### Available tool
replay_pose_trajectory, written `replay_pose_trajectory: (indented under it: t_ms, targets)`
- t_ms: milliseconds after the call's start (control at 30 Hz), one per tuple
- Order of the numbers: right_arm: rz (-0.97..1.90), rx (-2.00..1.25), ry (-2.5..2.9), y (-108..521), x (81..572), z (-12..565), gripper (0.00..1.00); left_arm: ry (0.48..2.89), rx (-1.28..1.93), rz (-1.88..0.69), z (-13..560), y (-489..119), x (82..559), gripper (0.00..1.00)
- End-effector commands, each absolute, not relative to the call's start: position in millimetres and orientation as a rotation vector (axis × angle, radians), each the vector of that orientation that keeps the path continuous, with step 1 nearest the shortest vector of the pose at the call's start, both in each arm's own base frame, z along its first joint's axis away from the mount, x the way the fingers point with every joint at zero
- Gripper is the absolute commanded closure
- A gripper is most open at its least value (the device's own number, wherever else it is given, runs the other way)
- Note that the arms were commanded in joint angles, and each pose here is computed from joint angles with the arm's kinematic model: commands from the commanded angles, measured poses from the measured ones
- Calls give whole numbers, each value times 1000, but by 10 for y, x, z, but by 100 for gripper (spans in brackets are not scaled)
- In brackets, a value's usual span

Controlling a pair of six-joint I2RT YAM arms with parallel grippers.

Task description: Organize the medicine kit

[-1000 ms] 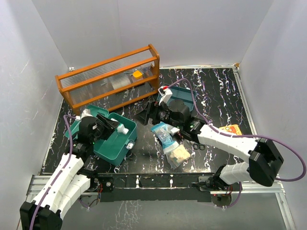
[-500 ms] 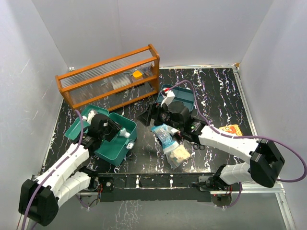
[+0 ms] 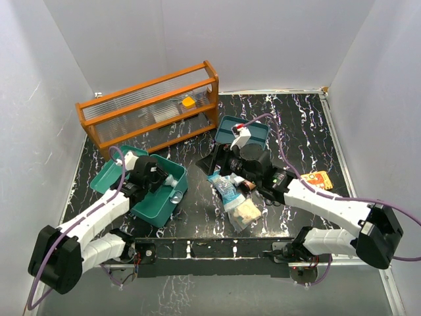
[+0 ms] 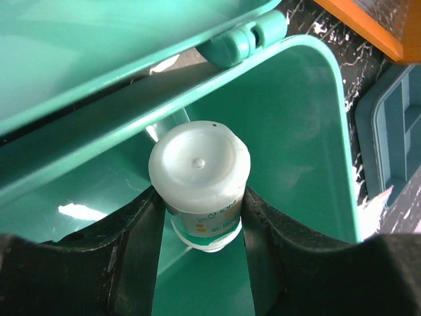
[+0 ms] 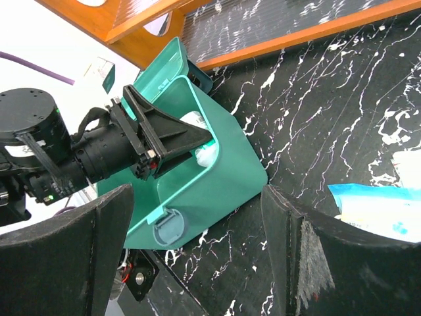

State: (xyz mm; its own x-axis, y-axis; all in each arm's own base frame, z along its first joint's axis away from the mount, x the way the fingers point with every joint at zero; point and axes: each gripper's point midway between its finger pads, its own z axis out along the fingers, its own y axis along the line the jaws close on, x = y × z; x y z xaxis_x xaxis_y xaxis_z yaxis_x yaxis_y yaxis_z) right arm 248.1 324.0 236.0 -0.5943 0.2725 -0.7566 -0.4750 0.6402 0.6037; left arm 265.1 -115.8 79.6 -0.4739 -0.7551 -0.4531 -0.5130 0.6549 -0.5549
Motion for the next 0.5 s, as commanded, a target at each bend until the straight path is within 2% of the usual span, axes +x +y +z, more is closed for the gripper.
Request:
replay_pose_trajectory:
  t_ms: [0, 467]
  targets:
    - [1033, -106, 1897, 3139, 2501, 2505, 23, 2103, -997, -398, 873, -1090, 2834, 64]
    - [1023, -95, 1910, 3092, 2476, 2455, 24, 2113, -1016, -301, 601, -1000, 2852, 58]
